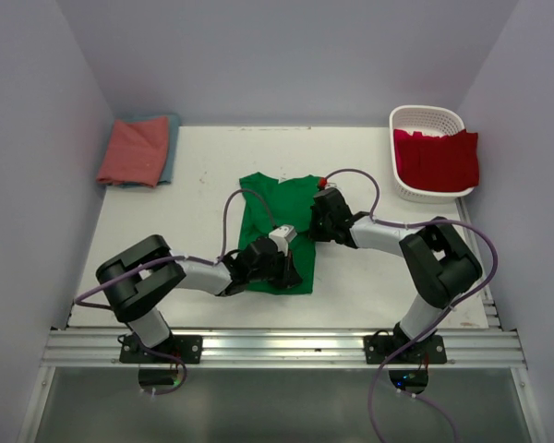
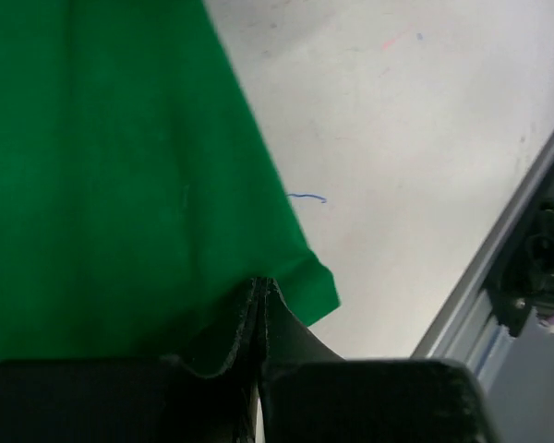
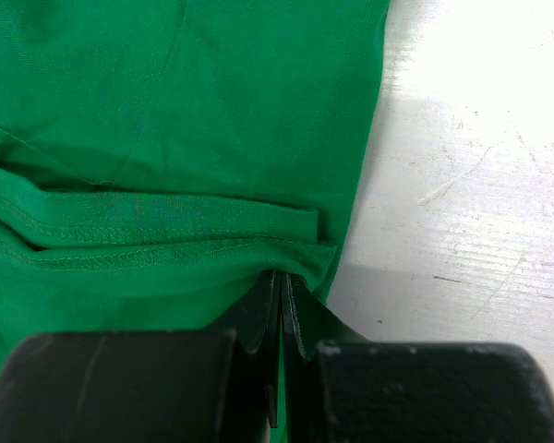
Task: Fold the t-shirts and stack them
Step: Fold the tshirt
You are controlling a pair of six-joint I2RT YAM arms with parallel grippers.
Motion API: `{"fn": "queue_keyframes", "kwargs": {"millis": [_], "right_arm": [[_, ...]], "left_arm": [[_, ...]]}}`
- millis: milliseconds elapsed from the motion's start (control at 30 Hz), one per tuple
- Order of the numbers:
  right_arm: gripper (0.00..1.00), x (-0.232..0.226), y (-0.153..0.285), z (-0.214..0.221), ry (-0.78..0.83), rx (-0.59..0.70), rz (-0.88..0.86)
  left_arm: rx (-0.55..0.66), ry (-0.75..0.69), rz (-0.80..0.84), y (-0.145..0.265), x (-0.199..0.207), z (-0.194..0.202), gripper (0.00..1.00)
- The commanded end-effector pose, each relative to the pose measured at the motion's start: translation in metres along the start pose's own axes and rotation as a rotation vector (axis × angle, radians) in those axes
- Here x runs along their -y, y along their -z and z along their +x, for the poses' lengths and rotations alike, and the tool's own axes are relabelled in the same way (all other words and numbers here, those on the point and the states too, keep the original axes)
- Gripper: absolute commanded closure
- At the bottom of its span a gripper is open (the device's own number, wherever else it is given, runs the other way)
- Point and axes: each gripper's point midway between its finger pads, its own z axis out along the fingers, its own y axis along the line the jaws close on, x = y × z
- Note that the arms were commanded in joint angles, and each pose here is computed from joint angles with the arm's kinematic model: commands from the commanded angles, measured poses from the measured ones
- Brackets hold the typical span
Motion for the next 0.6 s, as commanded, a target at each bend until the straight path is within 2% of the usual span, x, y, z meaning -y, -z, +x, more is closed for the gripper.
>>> {"fn": "queue_keyframes", "kwargs": {"millis": [0, 100, 167, 267, 433, 567], "right_arm": [[1.00, 0.017, 0.000, 0.026, 0.019, -0.076, 0.060], [1.00, 0.019, 0.001, 0.028, 0.023, -0.079, 0.064], [1.00, 0.020, 0.001, 0.029, 0.023, -0.080, 0.066], [1.00, 0.020, -0.001, 0.031, 0.023, -0.085, 0.066], [1.00, 0.022, 0.000, 0.031, 0.030, -0.086, 0.070], [1.00, 0.021, -0.001, 0.030, 0.030, -0.084, 0.070]], "left_arm": [[0.095, 0.003, -0.074, 0.002, -0.011, -0.019, 1.00], [0.160, -0.007, -0.130, 0.014, -0.017, -0.032, 1.00], [0.186, -0.013, -0.178, 0.020, -0.025, -0.037, 0.96], [0.219, -0.023, -0.310, 0.026, -0.046, -0.045, 1.00], [0.220, -0.016, -0.354, 0.031, -0.057, -0.039, 1.00], [0.123, -0.022, -0.373, 0.016, -0.066, -0.021, 1.00]]}}
